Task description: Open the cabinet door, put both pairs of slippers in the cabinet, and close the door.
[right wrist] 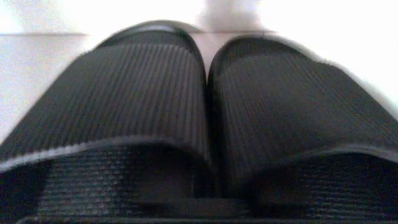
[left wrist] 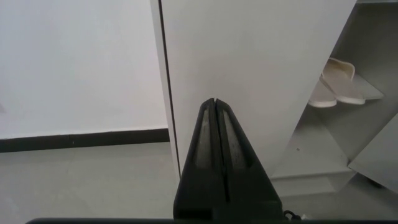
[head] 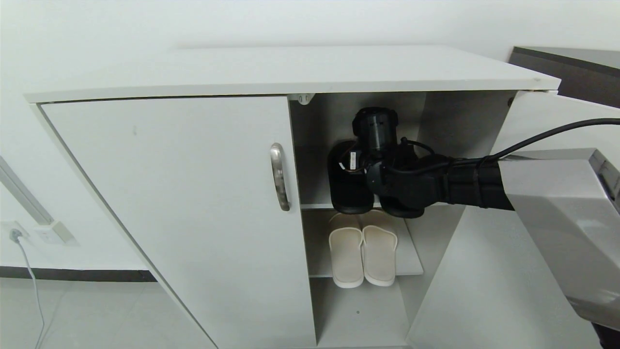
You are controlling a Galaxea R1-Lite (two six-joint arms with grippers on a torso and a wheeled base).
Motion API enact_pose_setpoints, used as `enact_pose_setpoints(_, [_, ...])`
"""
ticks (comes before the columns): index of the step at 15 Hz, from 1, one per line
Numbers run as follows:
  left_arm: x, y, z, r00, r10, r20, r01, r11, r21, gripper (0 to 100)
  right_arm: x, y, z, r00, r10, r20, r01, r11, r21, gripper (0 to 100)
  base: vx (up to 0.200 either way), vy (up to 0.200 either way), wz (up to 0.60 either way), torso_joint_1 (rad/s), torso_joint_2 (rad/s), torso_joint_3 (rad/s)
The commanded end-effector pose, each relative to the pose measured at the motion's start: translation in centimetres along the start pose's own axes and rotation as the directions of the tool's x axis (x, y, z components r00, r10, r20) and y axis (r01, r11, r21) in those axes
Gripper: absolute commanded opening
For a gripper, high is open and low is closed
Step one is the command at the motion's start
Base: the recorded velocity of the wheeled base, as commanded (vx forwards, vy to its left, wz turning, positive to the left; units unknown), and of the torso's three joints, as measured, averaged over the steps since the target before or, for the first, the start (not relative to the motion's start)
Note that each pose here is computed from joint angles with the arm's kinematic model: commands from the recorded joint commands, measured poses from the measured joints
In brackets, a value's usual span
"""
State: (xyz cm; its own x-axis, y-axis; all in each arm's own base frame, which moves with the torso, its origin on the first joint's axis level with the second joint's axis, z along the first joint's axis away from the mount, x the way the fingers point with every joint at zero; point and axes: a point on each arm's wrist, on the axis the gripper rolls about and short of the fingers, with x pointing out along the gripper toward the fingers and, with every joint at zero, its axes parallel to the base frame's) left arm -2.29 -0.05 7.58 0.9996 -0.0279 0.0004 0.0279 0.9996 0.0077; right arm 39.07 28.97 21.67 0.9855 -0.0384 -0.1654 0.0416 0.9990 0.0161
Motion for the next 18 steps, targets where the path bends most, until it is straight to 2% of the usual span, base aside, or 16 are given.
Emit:
enact_pose_setpoints(1, [0.0,0.0,0.0,1.0,0.0,0.0,0.0,1.0,0.0,0,-0.1,0.0,-0.1,1.0,-0.001,-0.012,0.001,1.0,-0.009,100,0.0,0.0,0.0,0.0,0.0,0.0])
enact_pose_setpoints(9, [0.0,0.0,0.0,1.0,0.0,0.0,0.0,1.0,0.0,0,-3.9,-0.1,0.8,0.999,0.037,-0.029,-0.037,0.999,-0.011,100,0.0,0.0,0.0,0.0,0.0,0.0])
enact_pose_setpoints(12, [0.0,0.0,0.0,1.0,0.0,0.0,0.0,1.0,0.0,0,-6.6,-1.0,1.0,0.997,0.053,-0.05,-0.054,0.999,-0.01,100,0.0,0.0,0.0,0.0,0.0,0.0])
enact_pose_setpoints(13, [0.0,0.0,0.0,1.0,0.0,0.0,0.0,1.0,0.0,0,-8.6,-1.7,1.0,0.997,0.068,-0.042,-0.069,0.998,-0.008,100,0.0,0.0,0.0,0.0,0.0,0.0])
enact_pose_setpoints(15, [0.0,0.0,0.0,1.0,0.0,0.0,0.0,1.0,0.0,0,-9.4,-2.0,1.1,0.996,0.079,-0.036,-0.079,0.997,-0.005,100,0.0,0.0,0.0,0.0,0.0,0.0])
enact_pose_setpoints(16, [0.0,0.0,0.0,1.0,0.0,0.0,0.0,1.0,0.0,0,-12.8,-3.4,0.7,0.992,0.118,-0.032,-0.119,0.993,-0.011,100,0.0,0.0,0.0,0.0,0.0,0.0])
enact_pose_setpoints(18, [0.0,0.0,0.0,1.0,0.0,0.0,0.0,1.0,0.0,0,-15.7,-4.8,0.6,0.987,0.157,-0.02,-0.157,0.988,-0.001,100,0.0,0.0,0.0,0.0,0.0,0.0])
